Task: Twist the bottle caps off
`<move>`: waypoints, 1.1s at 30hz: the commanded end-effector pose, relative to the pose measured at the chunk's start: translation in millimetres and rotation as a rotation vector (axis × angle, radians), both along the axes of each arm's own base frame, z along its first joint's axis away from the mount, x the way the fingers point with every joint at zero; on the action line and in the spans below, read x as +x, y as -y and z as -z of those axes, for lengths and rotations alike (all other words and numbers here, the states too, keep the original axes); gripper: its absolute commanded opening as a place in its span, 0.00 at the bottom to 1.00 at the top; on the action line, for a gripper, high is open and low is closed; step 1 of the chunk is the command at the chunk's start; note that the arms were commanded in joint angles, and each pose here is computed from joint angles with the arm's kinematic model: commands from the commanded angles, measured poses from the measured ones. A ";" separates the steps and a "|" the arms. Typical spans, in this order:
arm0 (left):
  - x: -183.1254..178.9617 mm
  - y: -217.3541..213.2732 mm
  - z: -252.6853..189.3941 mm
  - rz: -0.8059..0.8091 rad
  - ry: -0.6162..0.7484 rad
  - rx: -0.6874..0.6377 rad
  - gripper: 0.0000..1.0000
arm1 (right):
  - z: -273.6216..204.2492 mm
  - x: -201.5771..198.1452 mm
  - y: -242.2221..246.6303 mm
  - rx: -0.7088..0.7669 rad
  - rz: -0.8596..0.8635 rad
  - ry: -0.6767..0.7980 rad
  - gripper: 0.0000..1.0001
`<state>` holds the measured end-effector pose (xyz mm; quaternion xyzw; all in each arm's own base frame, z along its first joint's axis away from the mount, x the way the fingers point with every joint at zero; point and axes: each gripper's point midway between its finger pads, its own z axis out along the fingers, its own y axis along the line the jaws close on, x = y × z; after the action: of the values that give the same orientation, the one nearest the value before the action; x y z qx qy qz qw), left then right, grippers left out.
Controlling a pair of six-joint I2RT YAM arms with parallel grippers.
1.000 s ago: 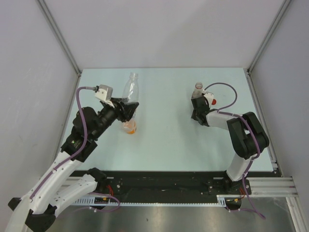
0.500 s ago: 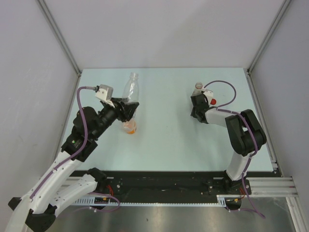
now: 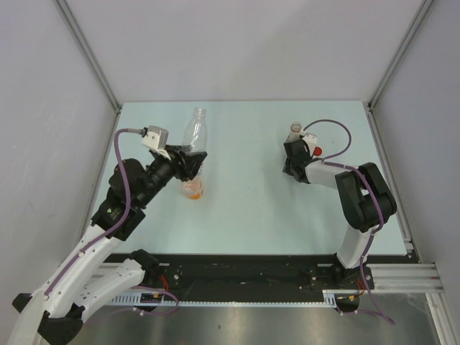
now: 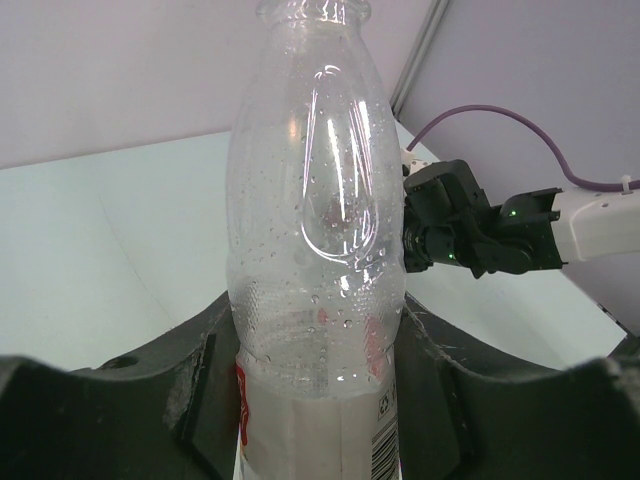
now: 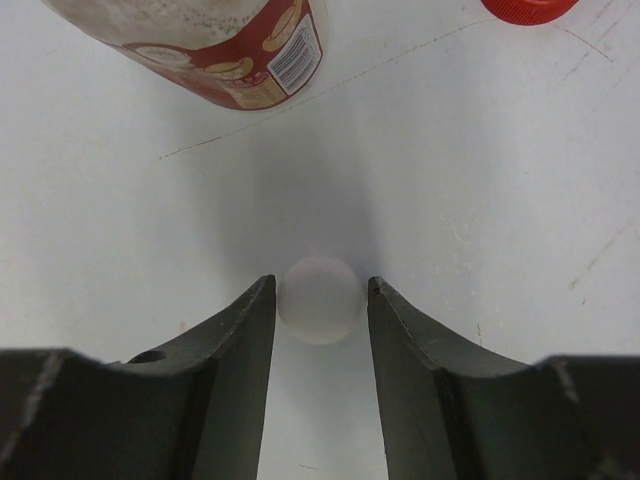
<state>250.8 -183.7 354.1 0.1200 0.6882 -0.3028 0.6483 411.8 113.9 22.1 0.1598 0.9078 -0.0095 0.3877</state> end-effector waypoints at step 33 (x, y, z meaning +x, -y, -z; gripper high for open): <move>-18.3 55.4 -1.8 0.335 0.037 -0.020 0.05 | -370.3 -159.6 -97.3 0.518 -0.615 0.668 0.85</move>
<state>261.0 -204.5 337.5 0.1455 0.7009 -0.3175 0.6219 290.2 173.4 325.6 0.0608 0.7781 0.2382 0.5780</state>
